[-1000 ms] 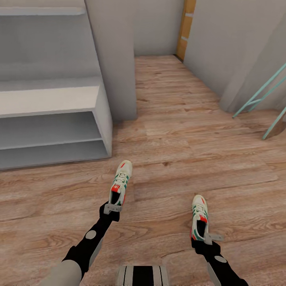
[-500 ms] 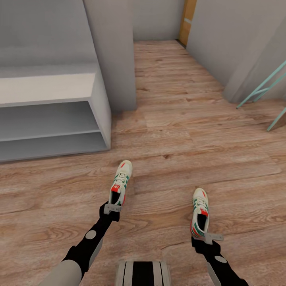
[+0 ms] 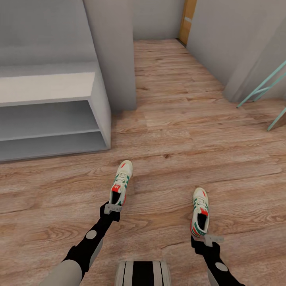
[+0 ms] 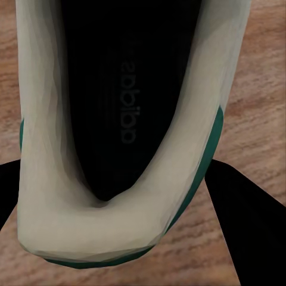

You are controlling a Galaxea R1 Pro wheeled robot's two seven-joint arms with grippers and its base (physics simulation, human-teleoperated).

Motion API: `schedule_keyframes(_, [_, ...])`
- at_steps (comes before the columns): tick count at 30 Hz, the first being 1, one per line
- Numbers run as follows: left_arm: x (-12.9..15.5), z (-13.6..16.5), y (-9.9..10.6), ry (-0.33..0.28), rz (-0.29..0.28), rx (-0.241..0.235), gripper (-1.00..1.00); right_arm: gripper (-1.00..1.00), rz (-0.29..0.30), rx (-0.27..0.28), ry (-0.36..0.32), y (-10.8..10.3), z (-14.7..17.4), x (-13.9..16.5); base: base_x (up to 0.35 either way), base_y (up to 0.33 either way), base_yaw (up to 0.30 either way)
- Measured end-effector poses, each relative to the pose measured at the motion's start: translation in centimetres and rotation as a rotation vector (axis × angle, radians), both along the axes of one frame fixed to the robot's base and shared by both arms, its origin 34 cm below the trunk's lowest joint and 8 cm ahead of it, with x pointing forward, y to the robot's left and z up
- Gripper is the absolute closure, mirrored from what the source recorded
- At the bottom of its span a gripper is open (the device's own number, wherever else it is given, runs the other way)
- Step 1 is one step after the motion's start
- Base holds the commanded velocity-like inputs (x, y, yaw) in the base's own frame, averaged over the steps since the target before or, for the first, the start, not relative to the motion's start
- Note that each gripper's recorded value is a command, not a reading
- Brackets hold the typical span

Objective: Pick up the two gym shoes and the two sandals from the corridor floor and place them onto the hallstand (shoe rack) in the corridor, making sure they are on the rack and not on the floor. Arrange them so the two gym shoes are next to each other and the two sandals are next to each other.

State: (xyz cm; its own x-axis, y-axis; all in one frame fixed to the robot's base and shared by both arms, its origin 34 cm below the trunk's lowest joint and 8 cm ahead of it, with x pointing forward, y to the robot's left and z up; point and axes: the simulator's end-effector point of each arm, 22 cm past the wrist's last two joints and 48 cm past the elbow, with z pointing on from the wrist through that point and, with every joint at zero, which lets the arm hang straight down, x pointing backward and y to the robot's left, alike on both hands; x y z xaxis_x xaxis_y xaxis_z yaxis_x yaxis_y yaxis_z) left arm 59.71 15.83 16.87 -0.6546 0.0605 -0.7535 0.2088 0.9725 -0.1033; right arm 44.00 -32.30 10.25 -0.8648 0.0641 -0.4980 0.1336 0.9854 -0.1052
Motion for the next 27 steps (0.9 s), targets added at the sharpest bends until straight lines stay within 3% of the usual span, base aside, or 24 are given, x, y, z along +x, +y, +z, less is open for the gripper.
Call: schedule_keyframes(27, [-0.02,-0.01,-0.02,0.000,-0.002,0.000,1.00,-1.00,0.001,-0.002,-0.019,-0.05,0.16,0.17,0.041,0.000,0.000])
